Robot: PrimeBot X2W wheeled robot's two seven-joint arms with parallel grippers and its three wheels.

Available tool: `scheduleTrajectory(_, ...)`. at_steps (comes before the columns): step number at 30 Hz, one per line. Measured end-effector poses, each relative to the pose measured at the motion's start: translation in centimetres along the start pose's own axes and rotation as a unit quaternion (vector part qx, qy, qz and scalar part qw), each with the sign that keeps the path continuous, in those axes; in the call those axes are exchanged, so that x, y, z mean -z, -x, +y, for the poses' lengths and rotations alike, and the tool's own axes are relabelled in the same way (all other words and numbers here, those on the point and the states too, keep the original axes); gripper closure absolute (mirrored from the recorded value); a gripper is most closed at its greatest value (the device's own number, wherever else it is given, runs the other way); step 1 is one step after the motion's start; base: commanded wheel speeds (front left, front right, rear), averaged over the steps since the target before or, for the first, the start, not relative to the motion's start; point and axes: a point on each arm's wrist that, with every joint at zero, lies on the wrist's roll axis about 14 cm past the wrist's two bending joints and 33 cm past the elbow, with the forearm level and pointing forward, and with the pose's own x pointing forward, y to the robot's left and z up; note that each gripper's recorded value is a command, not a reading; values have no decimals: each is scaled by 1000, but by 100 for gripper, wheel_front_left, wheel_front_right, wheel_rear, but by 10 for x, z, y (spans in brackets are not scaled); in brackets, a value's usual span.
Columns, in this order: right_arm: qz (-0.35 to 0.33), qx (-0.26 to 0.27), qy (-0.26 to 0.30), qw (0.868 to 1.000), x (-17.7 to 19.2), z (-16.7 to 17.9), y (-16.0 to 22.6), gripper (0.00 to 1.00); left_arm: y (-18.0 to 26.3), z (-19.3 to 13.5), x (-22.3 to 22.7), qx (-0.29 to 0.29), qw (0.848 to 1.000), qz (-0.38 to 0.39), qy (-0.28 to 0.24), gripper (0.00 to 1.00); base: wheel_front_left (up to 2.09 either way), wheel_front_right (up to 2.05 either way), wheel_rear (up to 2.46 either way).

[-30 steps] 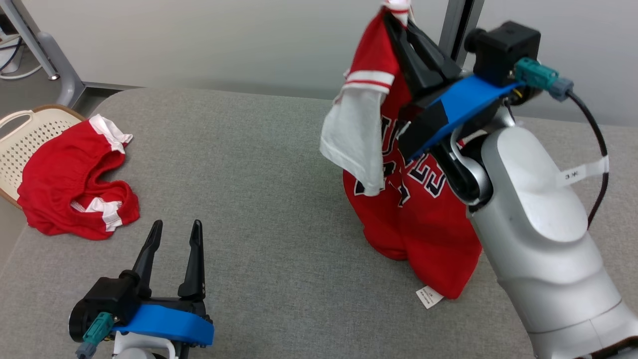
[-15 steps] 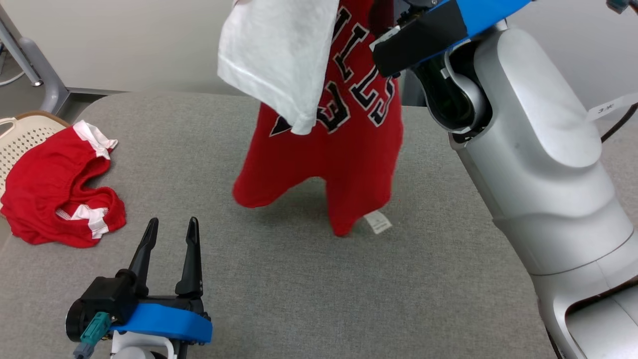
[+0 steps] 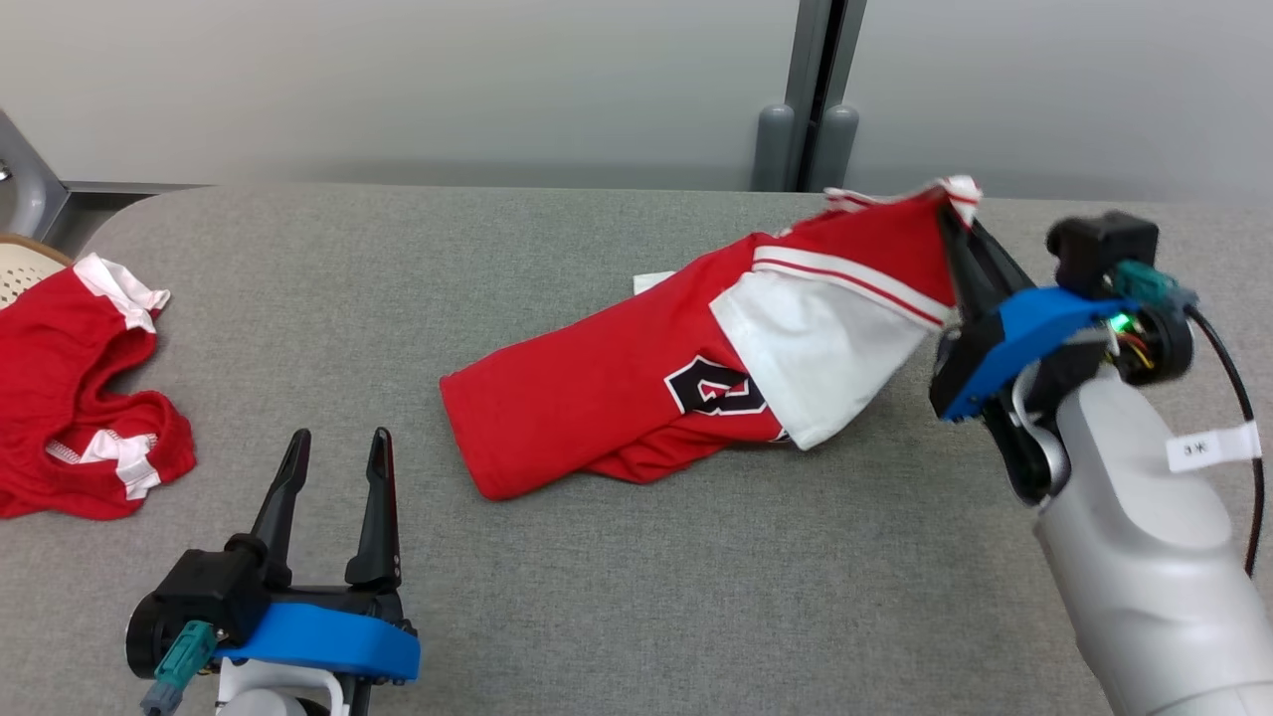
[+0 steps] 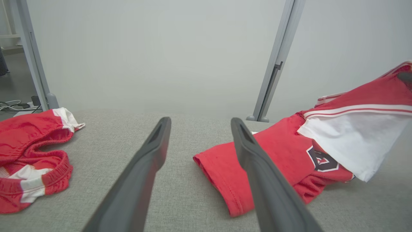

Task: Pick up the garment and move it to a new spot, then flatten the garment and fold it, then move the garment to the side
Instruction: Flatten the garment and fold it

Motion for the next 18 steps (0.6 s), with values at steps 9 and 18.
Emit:
scheduleTrajectory(9,91,103,17,990,64,-77,54,0,-5,-6,4,15,1000,6,-4,0,0,0,0)
scheduleTrajectory(18,128,135,73,980,71,-94,78,0,-3,-12,2,24,1000,5,-4,0,0,0,0)
